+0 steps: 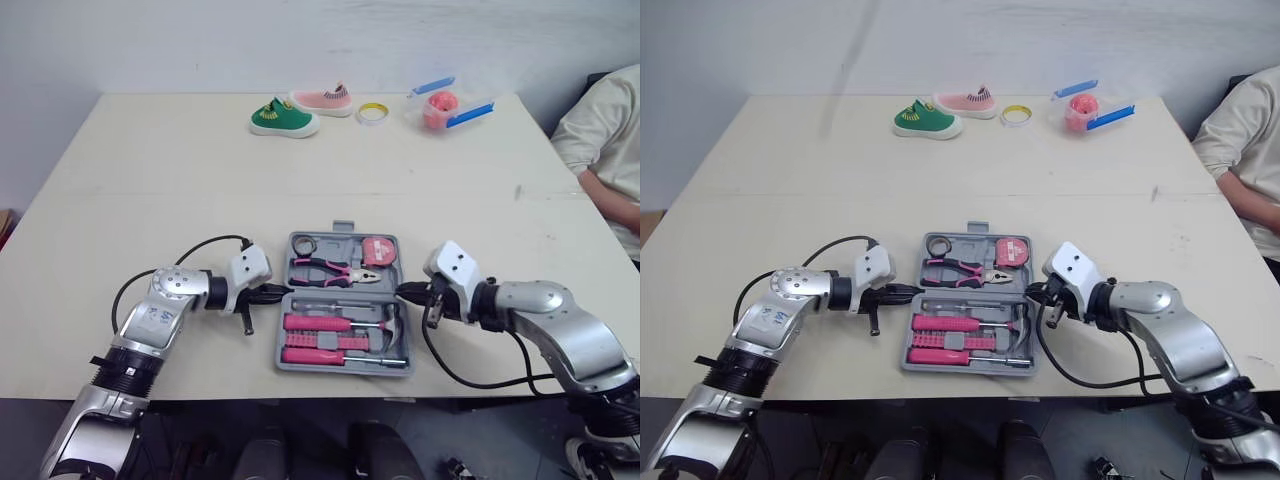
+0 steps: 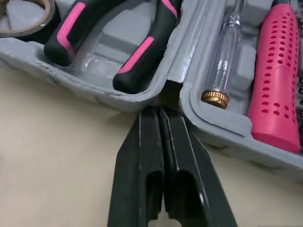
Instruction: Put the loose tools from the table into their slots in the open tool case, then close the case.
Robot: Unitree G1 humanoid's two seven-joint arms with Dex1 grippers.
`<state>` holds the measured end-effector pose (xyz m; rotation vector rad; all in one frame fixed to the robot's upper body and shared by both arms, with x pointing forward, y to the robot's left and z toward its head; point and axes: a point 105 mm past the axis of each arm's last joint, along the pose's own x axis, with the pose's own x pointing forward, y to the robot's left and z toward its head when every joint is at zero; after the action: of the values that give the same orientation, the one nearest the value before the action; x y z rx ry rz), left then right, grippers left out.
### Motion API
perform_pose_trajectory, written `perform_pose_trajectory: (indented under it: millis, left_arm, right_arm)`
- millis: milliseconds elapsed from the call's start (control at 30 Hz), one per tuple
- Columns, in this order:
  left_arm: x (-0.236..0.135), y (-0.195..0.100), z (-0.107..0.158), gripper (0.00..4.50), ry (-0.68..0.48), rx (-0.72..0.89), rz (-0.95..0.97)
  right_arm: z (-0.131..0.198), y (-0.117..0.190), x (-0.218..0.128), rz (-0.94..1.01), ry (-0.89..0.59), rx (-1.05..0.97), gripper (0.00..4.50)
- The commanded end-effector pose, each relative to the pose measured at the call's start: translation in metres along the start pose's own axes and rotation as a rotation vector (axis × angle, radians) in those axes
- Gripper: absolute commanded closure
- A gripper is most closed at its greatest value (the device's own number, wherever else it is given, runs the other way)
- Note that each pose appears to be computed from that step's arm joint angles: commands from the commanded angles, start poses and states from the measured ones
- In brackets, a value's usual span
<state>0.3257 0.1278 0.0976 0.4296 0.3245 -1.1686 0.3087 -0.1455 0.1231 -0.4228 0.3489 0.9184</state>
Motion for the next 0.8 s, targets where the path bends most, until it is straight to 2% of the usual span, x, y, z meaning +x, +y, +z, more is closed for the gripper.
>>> perform_pose_trajectory:
  millis: [33, 167, 267, 400, 533, 800]
  left_arm:
    - [0.006, -0.007, 0.007, 4.50, -0.012, 0.022, -0.028]
    - [0.006, -0.001, 0.006, 4.50, -0.008, -0.001, 0.011]
    - [0.003, 0.003, -0.001, 4.50, 0.022, -0.003, 0.033]
    - [0.002, 0.004, 0.000, 4.50, 0.020, -0.005, 0.038]
    - [0.005, 0.004, 0.004, 4.50, 0.011, 0.001, 0.026]
    - [0.010, 0.003, 0.010, 4.50, 0.004, 0.011, 0.008]
  right_arm:
    - [0.000, -0.002, 0.001, 0.000, 0.006, -0.015, 4.48]
    - [0.001, -0.007, -0.004, -0.017, 0.011, -0.039, 4.48]
    - [0.005, -0.011, -0.020, -0.030, 0.007, -0.030, 4.48]
    - [-0.010, -0.012, -0.032, -0.035, 0.057, -0.014, 4.48]
    - [-0.020, -0.012, -0.020, -0.041, 0.073, 0.002, 4.48]
    - [-0.004, -0.007, 0.008, -0.005, 0.007, -0.005, 4.48]
